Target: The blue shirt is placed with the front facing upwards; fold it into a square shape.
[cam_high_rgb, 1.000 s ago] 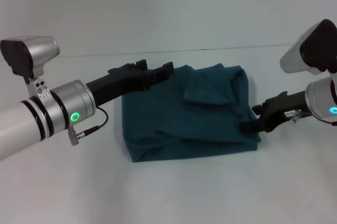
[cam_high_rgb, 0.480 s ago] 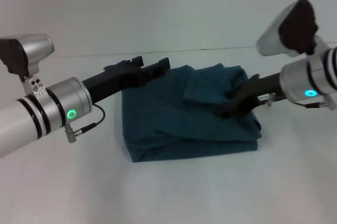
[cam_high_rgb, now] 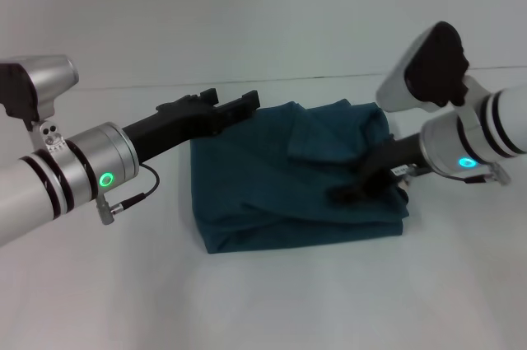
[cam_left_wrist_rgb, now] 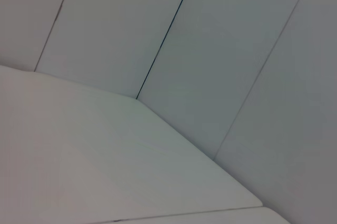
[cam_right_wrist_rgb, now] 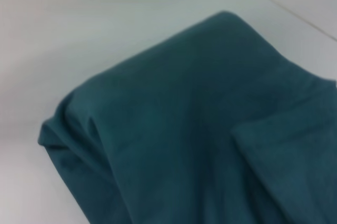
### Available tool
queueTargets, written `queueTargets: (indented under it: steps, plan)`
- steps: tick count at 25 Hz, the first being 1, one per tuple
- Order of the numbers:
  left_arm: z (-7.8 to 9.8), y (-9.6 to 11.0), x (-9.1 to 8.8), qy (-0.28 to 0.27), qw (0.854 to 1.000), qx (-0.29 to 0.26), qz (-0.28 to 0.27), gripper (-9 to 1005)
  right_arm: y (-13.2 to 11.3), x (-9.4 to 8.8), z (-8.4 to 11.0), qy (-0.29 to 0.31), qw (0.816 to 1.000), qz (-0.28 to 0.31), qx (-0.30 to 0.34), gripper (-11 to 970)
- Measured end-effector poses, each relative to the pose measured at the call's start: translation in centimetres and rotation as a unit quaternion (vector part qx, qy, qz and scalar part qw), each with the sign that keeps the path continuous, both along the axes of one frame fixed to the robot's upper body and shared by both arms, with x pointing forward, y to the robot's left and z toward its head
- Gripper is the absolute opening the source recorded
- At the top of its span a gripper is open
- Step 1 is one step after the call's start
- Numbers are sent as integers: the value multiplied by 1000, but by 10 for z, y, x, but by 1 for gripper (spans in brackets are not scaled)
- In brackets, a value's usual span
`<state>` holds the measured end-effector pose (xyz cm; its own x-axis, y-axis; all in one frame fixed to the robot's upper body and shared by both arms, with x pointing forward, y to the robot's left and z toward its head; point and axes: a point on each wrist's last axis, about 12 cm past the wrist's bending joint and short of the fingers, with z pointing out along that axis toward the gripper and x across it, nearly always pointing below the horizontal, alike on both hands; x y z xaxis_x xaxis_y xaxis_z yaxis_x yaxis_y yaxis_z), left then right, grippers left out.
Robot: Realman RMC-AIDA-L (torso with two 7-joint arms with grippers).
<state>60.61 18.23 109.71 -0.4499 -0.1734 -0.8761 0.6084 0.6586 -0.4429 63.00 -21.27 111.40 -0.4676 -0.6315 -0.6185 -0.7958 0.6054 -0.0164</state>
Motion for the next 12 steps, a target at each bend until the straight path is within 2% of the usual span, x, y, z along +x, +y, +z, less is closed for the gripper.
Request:
queueTargets:
  steps: [7, 12]
  plan:
    - [1, 0, 1, -2, 1000, 0, -1, 875, -20, -10, -12, 14, 1000, -24, -14, 600]
    - [1, -1, 1, -2, 1000, 0, -1, 875, -36, -12, -13, 11, 999, -48, -13, 594]
